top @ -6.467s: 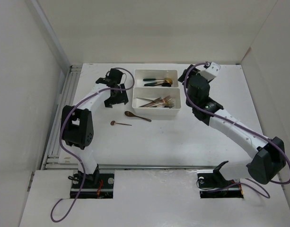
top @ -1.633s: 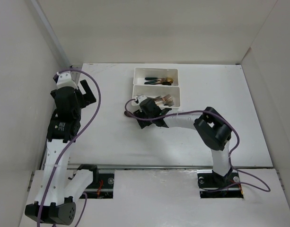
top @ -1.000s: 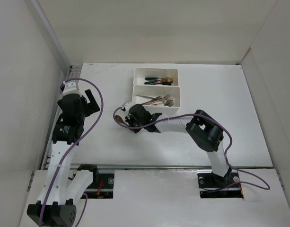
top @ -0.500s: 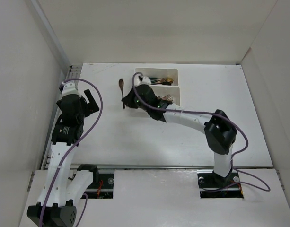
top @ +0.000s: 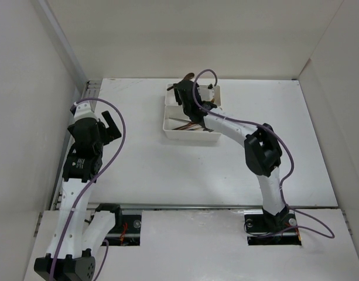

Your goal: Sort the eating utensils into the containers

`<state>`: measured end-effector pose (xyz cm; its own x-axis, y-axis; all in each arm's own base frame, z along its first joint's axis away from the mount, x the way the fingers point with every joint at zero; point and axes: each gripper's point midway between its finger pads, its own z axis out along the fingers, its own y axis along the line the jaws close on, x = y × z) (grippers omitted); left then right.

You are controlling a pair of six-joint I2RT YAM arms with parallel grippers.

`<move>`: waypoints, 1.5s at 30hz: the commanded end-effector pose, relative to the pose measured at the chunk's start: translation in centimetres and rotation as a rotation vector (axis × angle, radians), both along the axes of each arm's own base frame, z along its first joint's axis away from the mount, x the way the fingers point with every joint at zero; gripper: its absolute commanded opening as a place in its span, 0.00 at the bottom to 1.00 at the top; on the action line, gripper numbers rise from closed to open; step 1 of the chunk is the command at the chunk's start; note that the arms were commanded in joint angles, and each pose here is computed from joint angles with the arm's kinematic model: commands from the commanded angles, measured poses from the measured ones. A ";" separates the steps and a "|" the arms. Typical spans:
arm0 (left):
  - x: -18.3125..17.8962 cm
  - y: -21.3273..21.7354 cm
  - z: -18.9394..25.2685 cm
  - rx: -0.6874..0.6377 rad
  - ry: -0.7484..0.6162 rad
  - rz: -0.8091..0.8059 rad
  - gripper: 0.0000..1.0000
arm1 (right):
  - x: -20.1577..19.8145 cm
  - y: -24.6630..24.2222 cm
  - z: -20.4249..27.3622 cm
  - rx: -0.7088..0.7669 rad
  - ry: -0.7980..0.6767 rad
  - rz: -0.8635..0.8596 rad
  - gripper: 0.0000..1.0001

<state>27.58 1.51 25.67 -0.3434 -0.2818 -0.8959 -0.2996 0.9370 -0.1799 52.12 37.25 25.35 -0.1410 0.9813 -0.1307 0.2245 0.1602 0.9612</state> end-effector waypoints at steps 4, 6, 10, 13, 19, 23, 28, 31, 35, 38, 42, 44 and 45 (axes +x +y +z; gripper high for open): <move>0.1 0.3 1.0 -0.008 -0.045 0.024 0.86 | 2.8 -3.8 -1.2 0.239 0.069 -0.234 0.00; 0.2 0.3 0.8 -0.007 -0.036 0.024 0.86 | 3.2 -4.7 -1.7 0.221 0.084 -0.270 0.00; 0.2 0.3 0.8 -0.007 -0.036 0.024 0.86 | 4.2 -6.4 -2.9 0.230 0.119 -0.321 0.00; 0.2 0.6 0.8 -0.007 -0.036 0.035 0.86 | 5.2 -6.7 -5.3 0.258 0.172 -0.314 0.00; 0.3 0.9 0.6 -0.006 -0.027 0.044 0.86 | 5.9 -6.7 -7.0 0.260 0.219 -0.298 0.11; 0.3 1.1 1.0 -0.006 -0.036 0.053 0.86 | 5.8 -6.7 -7.4 0.257 0.231 -0.292 0.49; 0.5 1.2 0.7 -0.011 -0.027 0.051 0.86 | 6.2 -6.0 -2.6 0.153 0.109 -0.204 0.73; 0.5 1.3 0.7 -0.014 -0.027 0.052 0.86 | 5.6 -5.7 2.7 0.070 -0.004 -0.183 0.77; 0.3 1.5 0.9 -0.015 -0.036 0.061 0.86 | 4.3 -6.2 8.8 -0.237 -0.202 -0.066 0.84; 0.1 1.9 1.2 -0.006 -0.046 0.082 0.86 | 3.0 -8.3 12.5 -0.428 -0.335 0.016 0.89; -0.2 2.8 1.7 0.023 -0.069 0.116 0.86 | 1.8 -14.5 12.9 -0.716 -0.385 0.117 0.99; -0.3 3.4 1.3 0.036 -0.060 0.145 0.86 | 0.5 -20.6 12.5 -0.764 -0.350 0.075 0.99; -0.2 3.4 1.5 0.035 -0.069 0.145 0.86 | 1.1 -22.7 9.9 -0.797 -0.291 0.064 0.99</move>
